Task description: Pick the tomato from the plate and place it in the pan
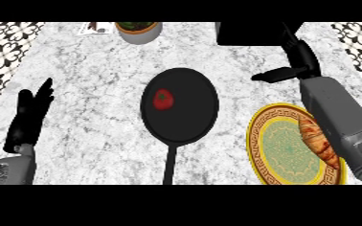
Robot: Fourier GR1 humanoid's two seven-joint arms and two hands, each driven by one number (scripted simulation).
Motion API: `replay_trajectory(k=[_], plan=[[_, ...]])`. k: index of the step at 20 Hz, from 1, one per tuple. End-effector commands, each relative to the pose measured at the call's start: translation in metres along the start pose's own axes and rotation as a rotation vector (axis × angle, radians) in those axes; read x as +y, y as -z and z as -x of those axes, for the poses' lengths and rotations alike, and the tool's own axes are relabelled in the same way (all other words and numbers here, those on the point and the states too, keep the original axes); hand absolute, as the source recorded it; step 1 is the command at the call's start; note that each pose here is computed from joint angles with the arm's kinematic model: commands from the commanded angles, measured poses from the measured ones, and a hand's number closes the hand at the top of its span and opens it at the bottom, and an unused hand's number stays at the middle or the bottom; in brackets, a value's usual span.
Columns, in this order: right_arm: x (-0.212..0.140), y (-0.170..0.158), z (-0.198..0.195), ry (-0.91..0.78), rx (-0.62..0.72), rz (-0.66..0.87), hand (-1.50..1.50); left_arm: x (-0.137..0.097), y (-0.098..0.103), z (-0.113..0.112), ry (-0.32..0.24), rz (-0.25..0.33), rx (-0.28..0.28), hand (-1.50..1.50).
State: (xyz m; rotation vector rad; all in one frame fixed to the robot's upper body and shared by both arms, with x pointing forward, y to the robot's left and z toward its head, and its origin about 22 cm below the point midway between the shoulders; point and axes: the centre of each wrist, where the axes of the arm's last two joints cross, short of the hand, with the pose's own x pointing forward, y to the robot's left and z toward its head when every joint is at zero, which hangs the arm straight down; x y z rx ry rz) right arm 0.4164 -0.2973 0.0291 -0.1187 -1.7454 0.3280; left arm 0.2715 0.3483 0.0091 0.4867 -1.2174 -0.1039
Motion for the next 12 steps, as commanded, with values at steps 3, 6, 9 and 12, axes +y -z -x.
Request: replay_trajectory(k=[3,6,9,12], plan=[[-0.085,-0.028,0.001,-0.023,0.001,-0.030,-1.50,-0.006,0.004,-0.004,-0.007,0.005,0.000,0.00],[-0.100,-0.033,0.000,-0.022,-0.013,-0.028,-1.50,0.000,0.011,-0.007,-0.004,0.022,-0.002,0.00],[-0.116,-0.050,0.007,-0.039,-0.030,-0.059,-1.50,-0.011,-0.002,-0.010,0.007,0.001,-0.011,0.00],[-0.137,-0.053,-0.003,-0.047,-0.006,-0.041,-1.50,0.003,0.000,-0.005,0.012,0.005,0.008,0.00]])
